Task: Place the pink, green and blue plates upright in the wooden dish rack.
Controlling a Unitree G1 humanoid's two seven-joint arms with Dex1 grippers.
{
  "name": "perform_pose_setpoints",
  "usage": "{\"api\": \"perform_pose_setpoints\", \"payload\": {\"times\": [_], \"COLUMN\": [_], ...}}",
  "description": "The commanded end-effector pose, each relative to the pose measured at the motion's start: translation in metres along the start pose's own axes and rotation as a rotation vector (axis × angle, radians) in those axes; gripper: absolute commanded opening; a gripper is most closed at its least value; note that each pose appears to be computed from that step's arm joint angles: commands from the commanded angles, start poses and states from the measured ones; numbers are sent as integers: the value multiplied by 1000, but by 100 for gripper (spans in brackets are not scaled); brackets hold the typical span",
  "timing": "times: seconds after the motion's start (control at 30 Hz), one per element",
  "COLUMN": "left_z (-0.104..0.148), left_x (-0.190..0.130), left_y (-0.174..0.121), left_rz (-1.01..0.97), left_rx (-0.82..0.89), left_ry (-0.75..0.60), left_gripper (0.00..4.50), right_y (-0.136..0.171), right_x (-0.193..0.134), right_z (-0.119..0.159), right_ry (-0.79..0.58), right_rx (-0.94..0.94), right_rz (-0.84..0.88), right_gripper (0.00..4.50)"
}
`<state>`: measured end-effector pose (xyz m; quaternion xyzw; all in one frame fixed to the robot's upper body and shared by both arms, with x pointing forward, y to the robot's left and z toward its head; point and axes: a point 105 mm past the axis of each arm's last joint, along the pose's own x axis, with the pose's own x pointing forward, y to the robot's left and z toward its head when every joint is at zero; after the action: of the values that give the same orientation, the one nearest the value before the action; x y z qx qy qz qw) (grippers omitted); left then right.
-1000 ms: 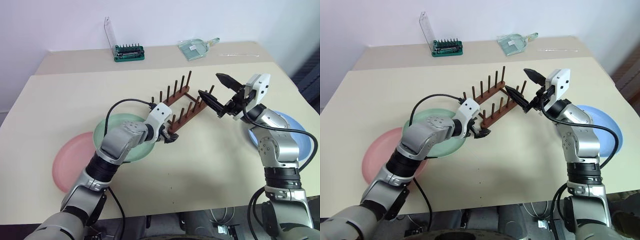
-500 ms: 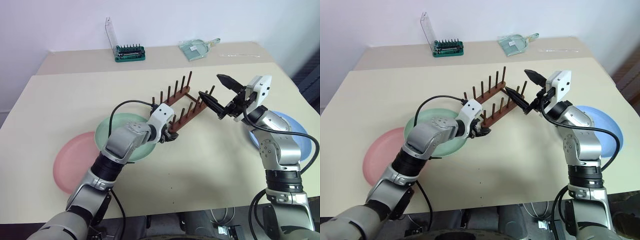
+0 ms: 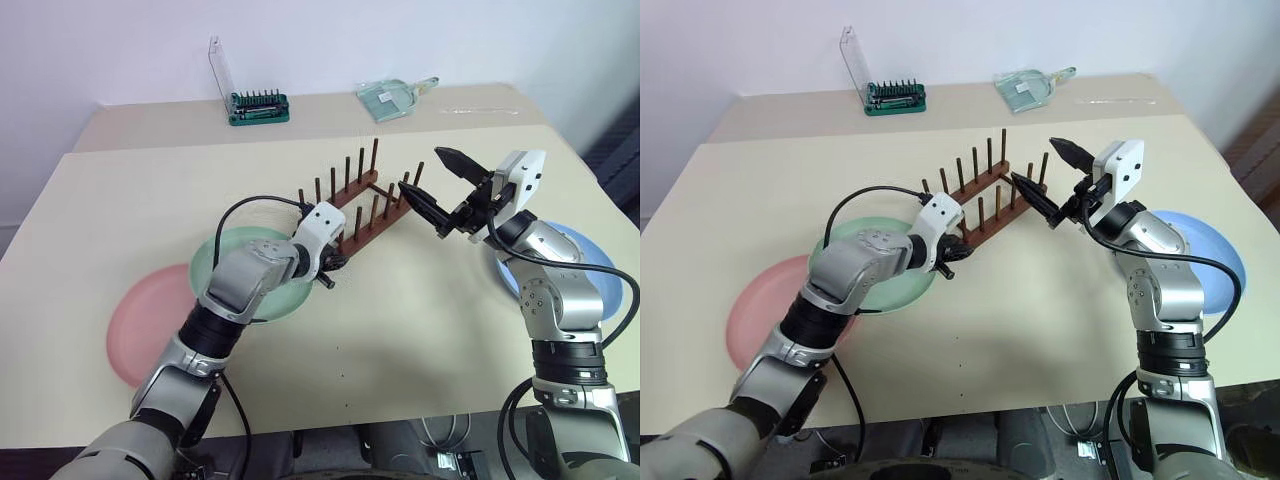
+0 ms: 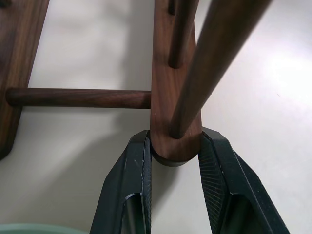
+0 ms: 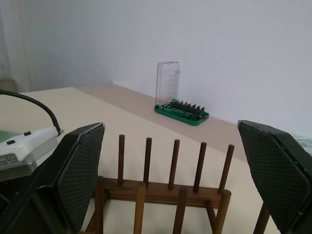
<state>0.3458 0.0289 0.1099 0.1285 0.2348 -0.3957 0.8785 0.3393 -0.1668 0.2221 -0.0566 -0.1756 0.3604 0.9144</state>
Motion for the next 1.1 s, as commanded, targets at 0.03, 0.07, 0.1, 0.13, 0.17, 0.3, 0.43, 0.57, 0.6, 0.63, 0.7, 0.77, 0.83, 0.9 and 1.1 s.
{"api": "perform_pose_setpoints", "payload": {"times": [0.03, 0.07, 0.1, 0.13, 0.17, 0.3, 0.43, 0.57, 0.6, 0.63, 0.7, 0.77, 0.83, 0.9, 1.1], "left_z": [8, 8, 9, 11, 12, 23, 28, 20, 18, 16, 14, 13, 14, 15, 12], "left_x": [-8, -10, -12, -13, -14, -20, -25, -26, -27, -28, -29, -30, -32, -32, -31], "left_y": [5, 8, 10, 10, 10, 9, 2, 5, 5, 6, 6, 5, 2, 1, -10], "left_rz": [-12, -13, -15, -24, -36, -109, -192, -214, -229, -238, -265, -294, -338, -354, -416], "left_rx": [60, 72, 95, 110, 113, 154, 177, 230, 260, 277, 305, 320, 320, 354, 351], "left_ry": [-38, -39, -49, -59, -66, -141, -188, -153, -148, -142, -134, -130, -141, -143, -123], "left_gripper": [76, 76, 76, 76, 76, 76, 76, 76, 76, 76, 76, 76, 76, 76, 76], "right_y": [-13, -16, -20, -23, -26, -36, -40, -43, -44, -45, -45, -46, -47, -47, -48], "right_x": [-3, -4, -5, -5, -6, -9, -10, -13, -14, -14, -15, -15, -15, -15, -14], "right_z": [17, 18, 20, 21, 23, 29, 31, 32, 33, 33, 33, 34, 35, 35, 35], "right_ry": [-54, -57, -61, -65, -71, -94, -100, -101, -101, -101, -102, -106, -110, -111, -113], "right_rx": [-40, -44, -45, -45, -47, -63, -71, -83, -84, -85, -86, -85, -84, -84, -86], "right_rz": [-40, -50, -62, -71, -80, -116, -132, -146, -149, -150, -153, -155, -158, -159, -161], "right_gripper": [450, 450, 450, 450, 450, 450, 450, 450, 450, 450, 450, 450, 450, 450, 450]}}
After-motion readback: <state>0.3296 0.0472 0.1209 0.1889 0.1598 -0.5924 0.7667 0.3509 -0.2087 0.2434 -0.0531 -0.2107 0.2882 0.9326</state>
